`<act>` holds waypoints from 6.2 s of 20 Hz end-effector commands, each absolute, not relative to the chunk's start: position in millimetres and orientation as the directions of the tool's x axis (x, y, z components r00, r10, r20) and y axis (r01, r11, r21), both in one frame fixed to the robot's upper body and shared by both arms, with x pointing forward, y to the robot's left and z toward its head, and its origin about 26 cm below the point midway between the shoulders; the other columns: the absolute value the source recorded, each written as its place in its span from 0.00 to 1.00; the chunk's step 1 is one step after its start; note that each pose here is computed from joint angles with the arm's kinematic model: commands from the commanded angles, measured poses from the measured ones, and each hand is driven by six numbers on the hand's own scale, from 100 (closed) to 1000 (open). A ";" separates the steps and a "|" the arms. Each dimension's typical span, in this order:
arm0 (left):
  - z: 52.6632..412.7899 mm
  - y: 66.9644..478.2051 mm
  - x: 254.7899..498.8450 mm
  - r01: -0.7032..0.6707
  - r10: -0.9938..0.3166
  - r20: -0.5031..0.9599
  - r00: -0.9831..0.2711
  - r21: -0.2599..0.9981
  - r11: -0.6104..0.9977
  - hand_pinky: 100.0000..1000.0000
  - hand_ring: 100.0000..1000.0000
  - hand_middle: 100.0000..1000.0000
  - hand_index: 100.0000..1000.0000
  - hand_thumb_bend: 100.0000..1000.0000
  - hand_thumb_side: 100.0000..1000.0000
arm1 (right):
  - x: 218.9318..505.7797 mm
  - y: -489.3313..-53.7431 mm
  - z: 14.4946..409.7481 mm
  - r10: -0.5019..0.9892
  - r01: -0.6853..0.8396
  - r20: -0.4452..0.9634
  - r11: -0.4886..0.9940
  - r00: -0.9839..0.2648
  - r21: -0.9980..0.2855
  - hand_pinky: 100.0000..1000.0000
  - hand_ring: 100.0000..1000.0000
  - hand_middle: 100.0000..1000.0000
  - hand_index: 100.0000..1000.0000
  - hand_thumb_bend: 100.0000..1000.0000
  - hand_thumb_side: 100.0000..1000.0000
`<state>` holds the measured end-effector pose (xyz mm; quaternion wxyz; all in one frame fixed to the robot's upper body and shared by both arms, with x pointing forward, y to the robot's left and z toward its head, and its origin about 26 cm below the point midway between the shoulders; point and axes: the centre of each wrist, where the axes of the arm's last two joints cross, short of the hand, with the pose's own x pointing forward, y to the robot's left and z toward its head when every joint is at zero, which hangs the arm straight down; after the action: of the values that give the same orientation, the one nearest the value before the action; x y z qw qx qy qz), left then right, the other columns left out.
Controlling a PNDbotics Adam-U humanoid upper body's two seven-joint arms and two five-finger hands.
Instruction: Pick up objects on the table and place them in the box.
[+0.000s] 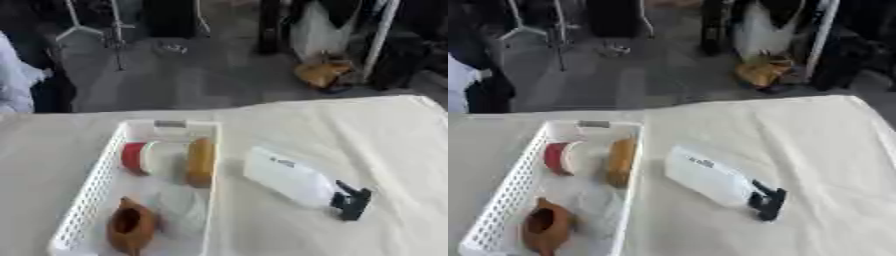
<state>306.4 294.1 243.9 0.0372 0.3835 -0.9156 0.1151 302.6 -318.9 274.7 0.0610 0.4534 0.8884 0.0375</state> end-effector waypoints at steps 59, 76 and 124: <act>249.2 292.0 303.5 -0.688 -0.675 0.132 -0.726 -0.138 0.713 0.93 0.92 0.89 0.95 0.00 1.00 | 491.6 -229.1 322.6 0.863 -0.137 -0.097 -0.188 -0.495 -0.973 0.85 0.98 0.91 1.00 0.27 1.00; 249.4 291.3 303.8 -0.685 -0.671 0.138 -0.728 -0.136 0.715 0.93 0.92 0.88 0.92 0.00 1.00 | 511.6 -260.8 263.7 0.894 -0.399 -0.081 -0.276 -0.440 -0.874 0.96 1.00 0.95 1.00 0.72 0.93; 246.5 290.8 303.8 -0.688 -0.670 0.156 -0.726 -0.131 0.714 0.92 0.92 0.86 0.90 0.00 1.00 | 493.0 -247.1 242.5 0.920 -0.507 -0.147 -0.328 -0.363 -0.797 0.94 1.00 0.94 1.00 0.74 0.91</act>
<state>306.5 290.7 240.5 0.0598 0.3695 -0.9230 0.0894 492.4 -244.2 231.5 -0.4769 0.2936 0.3324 -0.7589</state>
